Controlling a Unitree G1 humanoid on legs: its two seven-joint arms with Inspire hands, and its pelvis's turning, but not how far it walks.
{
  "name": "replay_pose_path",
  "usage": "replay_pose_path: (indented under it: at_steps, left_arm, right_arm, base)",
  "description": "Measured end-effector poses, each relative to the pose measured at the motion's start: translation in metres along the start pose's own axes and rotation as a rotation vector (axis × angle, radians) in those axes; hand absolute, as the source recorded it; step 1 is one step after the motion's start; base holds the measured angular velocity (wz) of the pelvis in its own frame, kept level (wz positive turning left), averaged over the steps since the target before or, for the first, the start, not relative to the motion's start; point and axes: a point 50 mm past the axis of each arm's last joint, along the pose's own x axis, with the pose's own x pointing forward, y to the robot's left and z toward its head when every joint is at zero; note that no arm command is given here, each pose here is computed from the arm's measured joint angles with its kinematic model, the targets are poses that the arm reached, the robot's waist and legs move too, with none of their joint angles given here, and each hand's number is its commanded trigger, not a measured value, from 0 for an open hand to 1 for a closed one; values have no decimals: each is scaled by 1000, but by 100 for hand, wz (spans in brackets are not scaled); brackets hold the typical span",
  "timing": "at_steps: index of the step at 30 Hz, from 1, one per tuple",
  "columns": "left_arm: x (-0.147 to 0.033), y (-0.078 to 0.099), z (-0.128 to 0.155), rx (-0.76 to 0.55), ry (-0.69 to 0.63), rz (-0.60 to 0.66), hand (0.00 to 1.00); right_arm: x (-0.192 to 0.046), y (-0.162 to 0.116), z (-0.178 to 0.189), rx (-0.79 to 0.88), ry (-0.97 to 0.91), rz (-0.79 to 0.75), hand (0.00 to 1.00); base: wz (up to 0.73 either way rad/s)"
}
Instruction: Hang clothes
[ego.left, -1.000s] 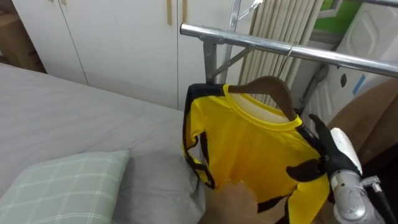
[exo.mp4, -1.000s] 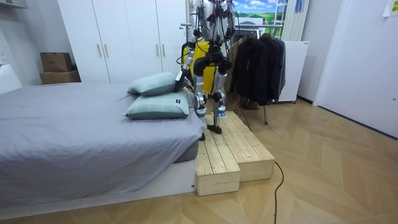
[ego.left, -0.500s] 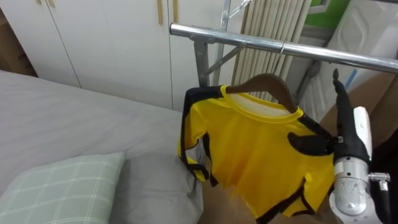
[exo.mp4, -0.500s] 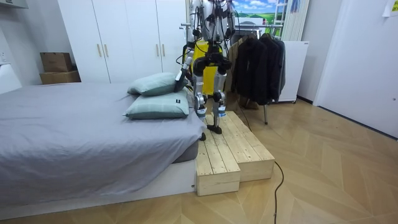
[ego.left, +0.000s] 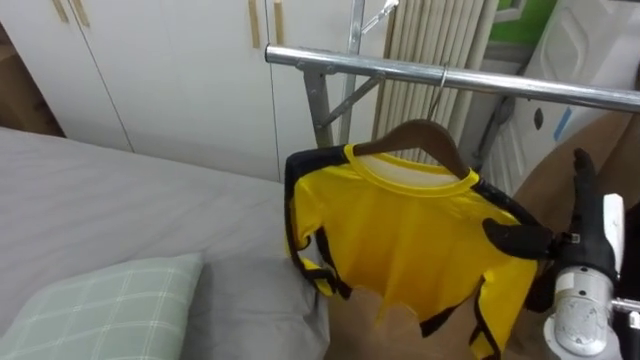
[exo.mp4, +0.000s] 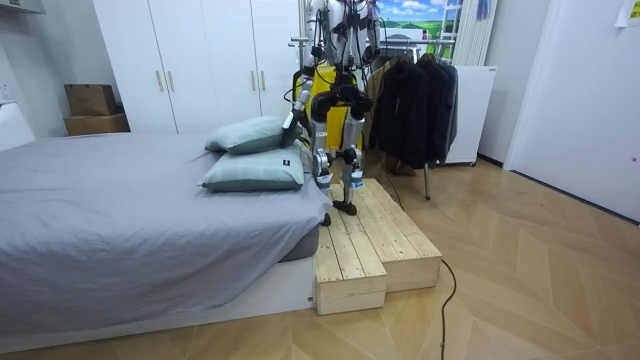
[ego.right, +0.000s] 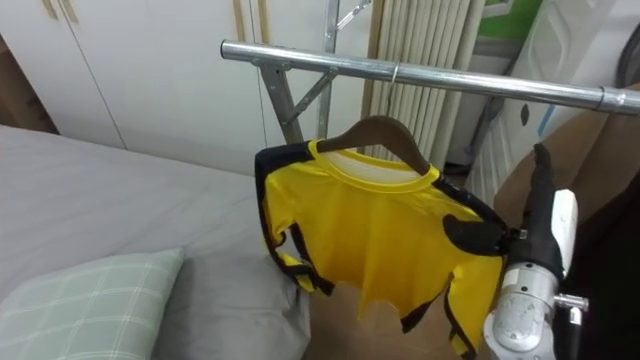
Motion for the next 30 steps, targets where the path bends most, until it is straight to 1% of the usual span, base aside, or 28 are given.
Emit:
replay_pose_path:
  at_steps: [12,14,17,19,20,22,23,25,26,28,29,30]
  left_arm:
    - [0,0,-1,-11,3,-5,0]
    - [0,0,-2,-8,4,-7,0]
    - [0,0,-5,-10,13,-7,0]
    - [0,0,-6,-10,14,-6,0]
    - [0,0,-6,-10,15,-6,0]
    - [0,1,-6,-10,14,-5,0]
    - [0,1,-6,-10,15,-5,0]
    - [0,1,-7,-16,19,-5,0]
    - [0,1,-8,-20,17,-4,0]
    - [0,1,-9,-29,22,-4,0]
    - [0,1,-9,-31,23,-3,0]
    - [0,1,-9,-35,21,0,0]
  right_arm:
    - [-3,-6,-5,22,20,-65,0]
    - [-6,-6,-9,18,34,-63,0]
    - [-13,-10,-26,-1,84,-55,0]
    - [-27,-15,-57,-35,200,-38,0]
    - [-31,-16,-65,-46,235,-27,0]
    - [-54,-19,-94,-66,360,18,0]
    - [-60,-19,-100,-71,387,29,0]
    - [-87,-22,-131,-126,524,74,0]
    - [-95,-24,-137,-136,554,85,0]
    - [-122,-28,-157,-166,662,127,0]
    - [-128,-28,-161,-174,688,135,0]
    - [-140,-30,-169,-191,735,145,0]
  base:
    - [0]
    - [0]
    - [0]
    - [5]
    - [6]
    - [-2]
    - [0]
    - [0]
    - [-5]
    - [-11]
    - [-6]
    - [5]
